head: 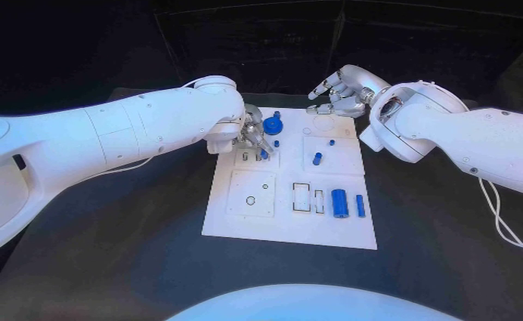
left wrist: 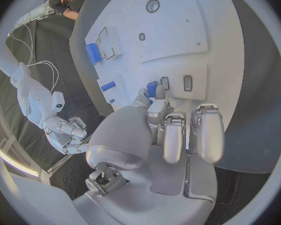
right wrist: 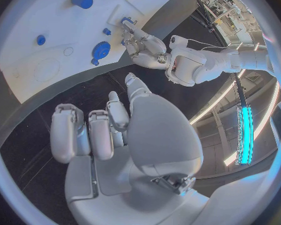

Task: Assemble the parts on the task board

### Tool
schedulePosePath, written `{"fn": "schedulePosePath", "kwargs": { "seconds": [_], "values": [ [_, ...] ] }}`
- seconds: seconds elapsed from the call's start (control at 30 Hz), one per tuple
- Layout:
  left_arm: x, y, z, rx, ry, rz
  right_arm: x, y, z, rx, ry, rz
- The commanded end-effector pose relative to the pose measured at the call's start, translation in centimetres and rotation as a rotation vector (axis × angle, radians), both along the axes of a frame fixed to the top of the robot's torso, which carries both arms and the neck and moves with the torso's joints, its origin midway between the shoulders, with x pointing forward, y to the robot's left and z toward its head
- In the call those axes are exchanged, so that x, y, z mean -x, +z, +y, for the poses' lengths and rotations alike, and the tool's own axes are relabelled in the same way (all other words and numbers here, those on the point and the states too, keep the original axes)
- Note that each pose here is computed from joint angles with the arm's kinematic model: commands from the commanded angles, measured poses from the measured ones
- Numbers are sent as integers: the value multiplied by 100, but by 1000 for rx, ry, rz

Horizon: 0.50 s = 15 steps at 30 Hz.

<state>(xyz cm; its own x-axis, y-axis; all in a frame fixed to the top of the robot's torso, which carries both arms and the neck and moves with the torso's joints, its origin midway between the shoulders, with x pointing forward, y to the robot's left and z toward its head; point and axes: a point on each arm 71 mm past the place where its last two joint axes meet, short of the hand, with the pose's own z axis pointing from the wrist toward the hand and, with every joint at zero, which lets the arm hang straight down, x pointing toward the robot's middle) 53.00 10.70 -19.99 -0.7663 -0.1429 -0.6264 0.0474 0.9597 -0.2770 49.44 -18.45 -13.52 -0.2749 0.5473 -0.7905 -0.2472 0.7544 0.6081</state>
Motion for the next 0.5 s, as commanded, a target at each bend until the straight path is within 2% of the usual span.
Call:
{"fn": "schedulePosePath", "kwargs": {
  "seconds": [0.03, 0.33, 0.5],
  "values": [
    [12, 5, 25, 27, 11, -11, -2, 16, 8, 0, 3, -5],
    [51, 54, 214, 75, 65, -63, -12, 13, -15, 2, -2, -6],
    [89, 83, 285, 109, 97, -101, -16, 12, -27, 3, -4, -6]
  ]
}}
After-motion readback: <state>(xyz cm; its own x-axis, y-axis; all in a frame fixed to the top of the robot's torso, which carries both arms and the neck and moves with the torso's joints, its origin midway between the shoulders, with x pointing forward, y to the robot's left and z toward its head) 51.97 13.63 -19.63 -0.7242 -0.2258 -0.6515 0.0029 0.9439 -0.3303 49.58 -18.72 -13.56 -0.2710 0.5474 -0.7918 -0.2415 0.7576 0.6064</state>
